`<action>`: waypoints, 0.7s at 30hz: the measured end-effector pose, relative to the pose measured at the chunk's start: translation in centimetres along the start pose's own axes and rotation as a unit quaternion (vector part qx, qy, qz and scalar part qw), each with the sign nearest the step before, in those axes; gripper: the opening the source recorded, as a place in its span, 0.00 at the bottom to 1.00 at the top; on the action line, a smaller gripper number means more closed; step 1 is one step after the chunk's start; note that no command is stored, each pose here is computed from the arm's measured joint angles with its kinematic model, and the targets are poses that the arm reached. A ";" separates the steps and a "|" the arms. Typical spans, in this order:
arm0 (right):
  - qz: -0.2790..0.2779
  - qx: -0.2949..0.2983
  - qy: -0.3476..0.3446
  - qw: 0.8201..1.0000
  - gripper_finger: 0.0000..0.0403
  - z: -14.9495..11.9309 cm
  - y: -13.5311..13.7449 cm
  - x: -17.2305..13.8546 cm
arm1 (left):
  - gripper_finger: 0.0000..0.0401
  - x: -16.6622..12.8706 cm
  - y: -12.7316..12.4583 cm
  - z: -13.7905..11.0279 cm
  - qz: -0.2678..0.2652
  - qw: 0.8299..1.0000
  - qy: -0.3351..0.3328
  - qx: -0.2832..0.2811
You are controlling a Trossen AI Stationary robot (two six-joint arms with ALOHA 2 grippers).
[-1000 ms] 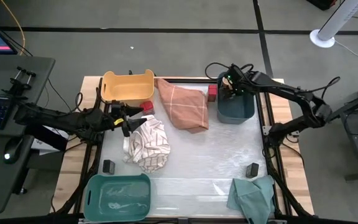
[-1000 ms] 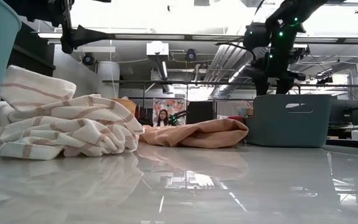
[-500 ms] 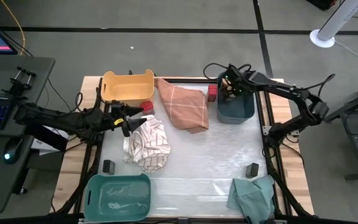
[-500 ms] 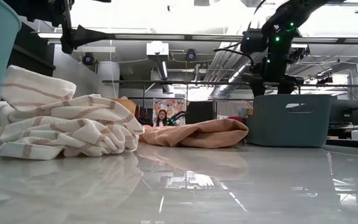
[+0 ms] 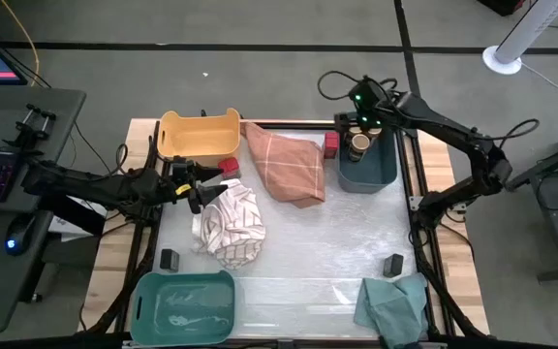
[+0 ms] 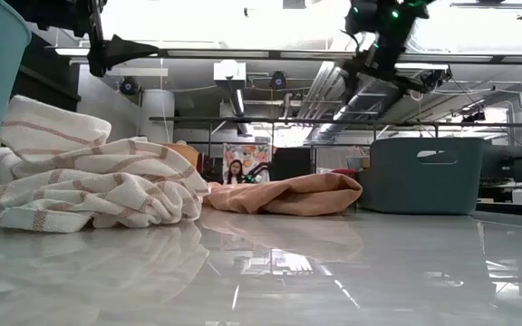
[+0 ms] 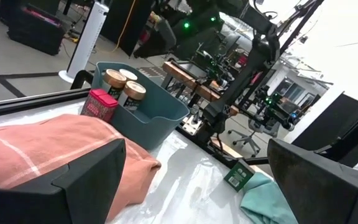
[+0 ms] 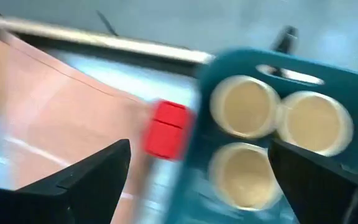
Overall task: Sort spices by type
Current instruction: Put the right red seasoning can into the yellow bin
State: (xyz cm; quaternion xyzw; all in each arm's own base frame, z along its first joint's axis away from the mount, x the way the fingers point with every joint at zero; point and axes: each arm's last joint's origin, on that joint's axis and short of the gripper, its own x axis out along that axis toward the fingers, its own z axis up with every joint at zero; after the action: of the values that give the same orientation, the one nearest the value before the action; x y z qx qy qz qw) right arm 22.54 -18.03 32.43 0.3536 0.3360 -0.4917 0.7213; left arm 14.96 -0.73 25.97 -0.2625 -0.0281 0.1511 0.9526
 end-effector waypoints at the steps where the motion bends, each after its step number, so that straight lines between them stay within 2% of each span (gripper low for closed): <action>1: 0.010 0.003 -0.004 1.000 0.93 0.2 0.8 -0.1 | 0.94 0.0 0.0 0.0 -0.001 1.000 -0.001 0.000; 4: 0.009 -0.017 0.008 1.000 0.93 0.0 3.3 1.0 | 0.94 0.0 0.0 0.0 -0.001 1.000 0.001 0.000; 9: -0.024 -0.060 0.025 0.998 0.93 -0.9 7.1 4.7 | 0.94 0.0 0.0 0.0 -0.008 1.000 0.005 0.000; 12: -0.047 -0.073 0.054 0.995 0.91 -1.4 7.9 7.1 | 0.94 0.0 -0.1 -0.1 -0.016 1.000 0.010 0.000; 14: -0.064 -0.076 0.065 0.993 0.86 -1.5 7.9 8.2 | 0.94 0.0 -0.1 -0.1 -0.017 1.000 0.011 -0.001; 16: -0.086 -0.077 0.072 0.991 0.77 -1.6 7.6 8.8 | 0.94 0.0 -0.1 -0.1 -0.017 1.000 0.011 -0.001; 18: -0.105 -0.079 0.079 0.988 0.63 -1.7 7.2 8.9 | 0.94 0.0 -0.1 -0.1 -0.017 1.000 0.011 -0.001; 21: -0.116 -0.091 0.080 0.986 0.31 -1.7 6.9 9.0 | 0.94 0.0 -0.1 -0.1 -0.017 1.000 0.011 -0.001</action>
State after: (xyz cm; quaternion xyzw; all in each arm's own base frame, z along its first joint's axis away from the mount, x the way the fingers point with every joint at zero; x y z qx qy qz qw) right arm 31.42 -19.00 25.26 0.2840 0.4747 -0.5094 0.6592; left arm 14.99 -0.84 25.96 -0.2644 -0.0223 0.1322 0.9550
